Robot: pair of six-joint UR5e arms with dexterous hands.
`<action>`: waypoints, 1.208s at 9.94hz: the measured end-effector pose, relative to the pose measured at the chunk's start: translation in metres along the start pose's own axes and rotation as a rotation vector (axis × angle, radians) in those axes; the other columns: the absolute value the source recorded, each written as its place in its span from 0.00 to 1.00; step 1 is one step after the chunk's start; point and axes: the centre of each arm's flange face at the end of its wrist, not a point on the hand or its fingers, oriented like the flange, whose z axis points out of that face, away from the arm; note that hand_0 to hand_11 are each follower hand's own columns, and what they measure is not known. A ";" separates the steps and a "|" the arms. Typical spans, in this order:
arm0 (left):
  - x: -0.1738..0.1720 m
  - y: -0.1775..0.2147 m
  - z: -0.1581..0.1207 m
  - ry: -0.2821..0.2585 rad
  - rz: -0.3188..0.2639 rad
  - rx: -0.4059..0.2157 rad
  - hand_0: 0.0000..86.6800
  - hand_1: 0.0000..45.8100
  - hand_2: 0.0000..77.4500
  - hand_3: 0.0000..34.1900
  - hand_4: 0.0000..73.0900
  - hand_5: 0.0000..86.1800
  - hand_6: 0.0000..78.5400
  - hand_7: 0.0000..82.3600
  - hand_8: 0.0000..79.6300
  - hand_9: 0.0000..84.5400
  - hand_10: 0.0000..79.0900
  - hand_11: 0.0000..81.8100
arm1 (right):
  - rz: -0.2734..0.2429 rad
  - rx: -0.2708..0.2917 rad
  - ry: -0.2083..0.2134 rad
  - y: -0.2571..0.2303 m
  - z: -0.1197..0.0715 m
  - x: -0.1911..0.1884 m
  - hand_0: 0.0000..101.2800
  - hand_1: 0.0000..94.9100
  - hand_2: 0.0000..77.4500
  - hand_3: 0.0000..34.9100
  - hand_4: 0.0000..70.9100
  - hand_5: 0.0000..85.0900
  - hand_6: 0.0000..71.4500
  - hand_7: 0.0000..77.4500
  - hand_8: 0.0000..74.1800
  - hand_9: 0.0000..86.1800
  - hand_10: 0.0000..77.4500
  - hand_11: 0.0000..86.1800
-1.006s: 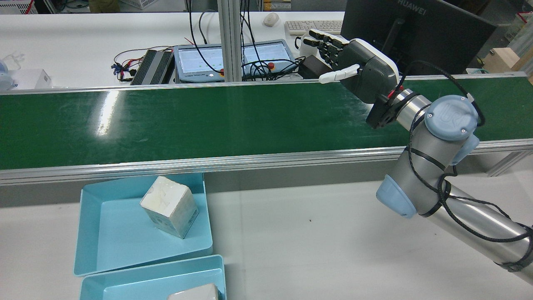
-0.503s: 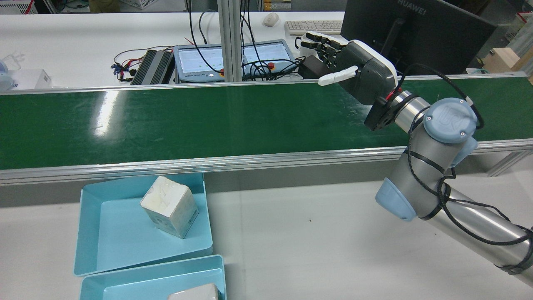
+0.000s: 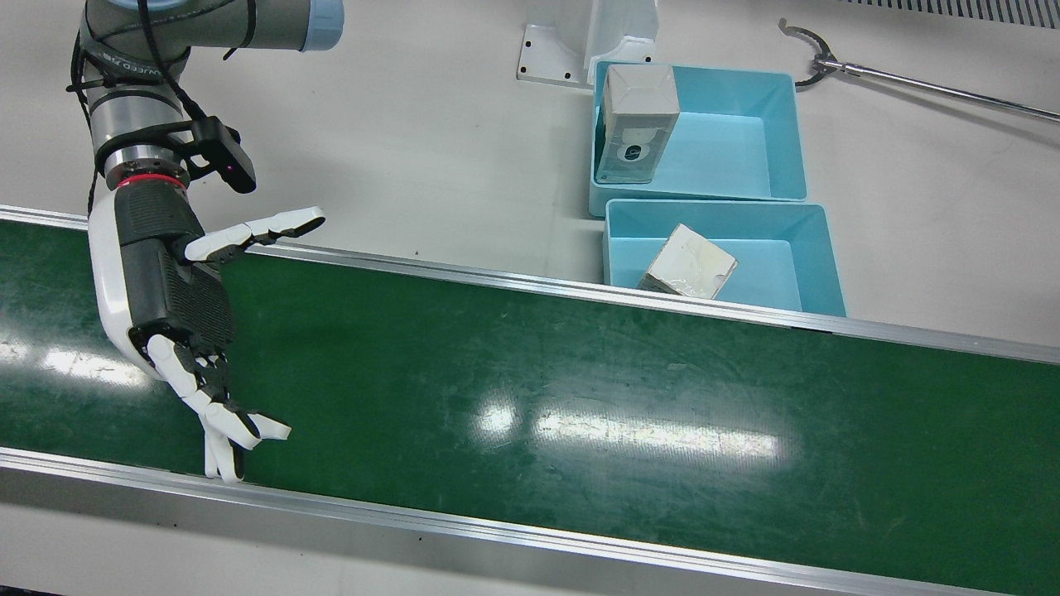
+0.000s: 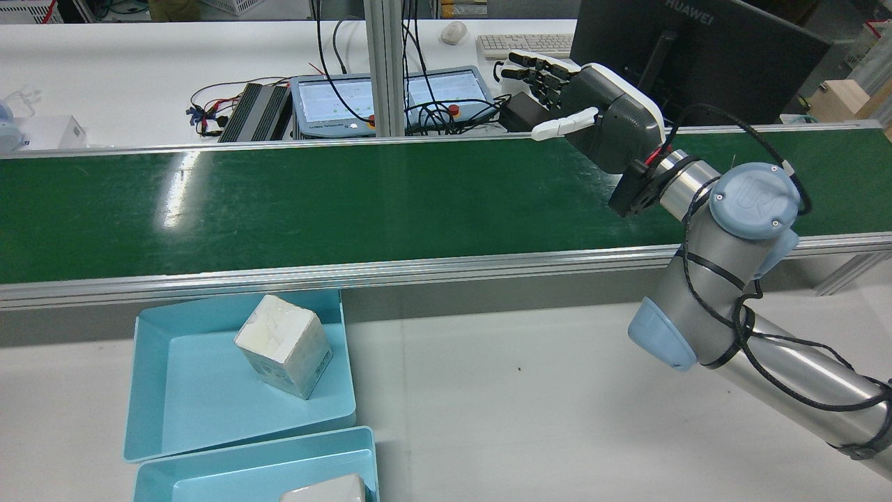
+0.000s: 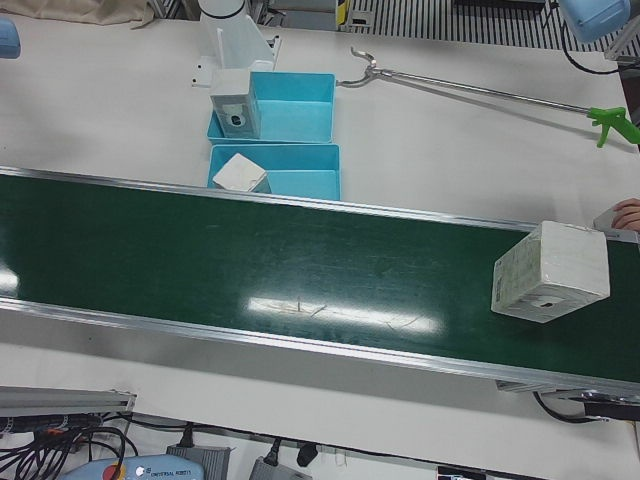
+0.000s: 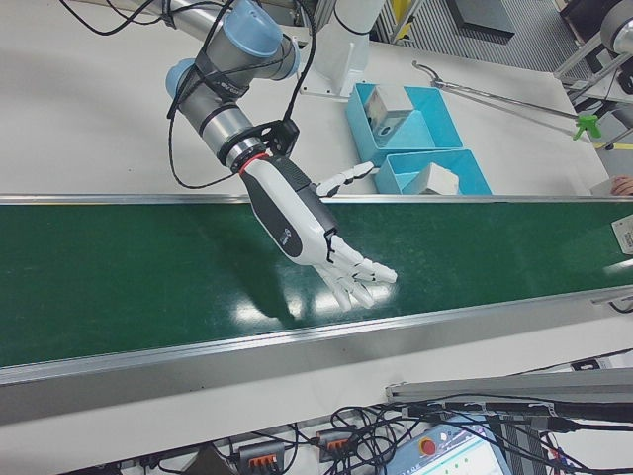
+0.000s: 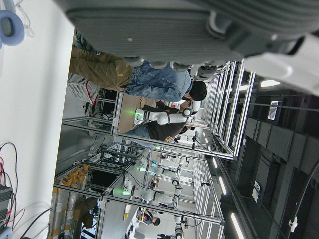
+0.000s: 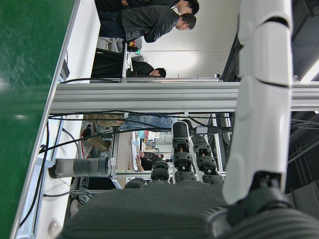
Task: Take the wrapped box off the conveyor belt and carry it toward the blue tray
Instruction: 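Lower the open right hand toward the belt surface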
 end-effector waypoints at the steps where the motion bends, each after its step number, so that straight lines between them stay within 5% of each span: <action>1: 0.000 0.000 0.000 0.000 0.000 0.000 0.00 0.00 0.01 0.00 0.00 0.01 0.01 0.01 0.01 0.00 0.00 0.00 | 0.001 -0.005 -0.002 0.002 0.000 -0.001 0.47 0.14 0.10 0.00 0.19 0.12 0.11 0.27 0.07 0.07 0.00 0.01; 12: 0.000 0.000 0.000 0.000 0.000 0.000 0.00 0.00 0.01 0.00 0.00 0.01 0.01 0.01 0.01 0.00 0.00 0.00 | 0.011 -0.013 -0.001 0.009 -0.001 0.018 0.47 0.13 0.11 0.00 0.15 0.13 0.11 0.28 0.07 0.07 0.00 0.01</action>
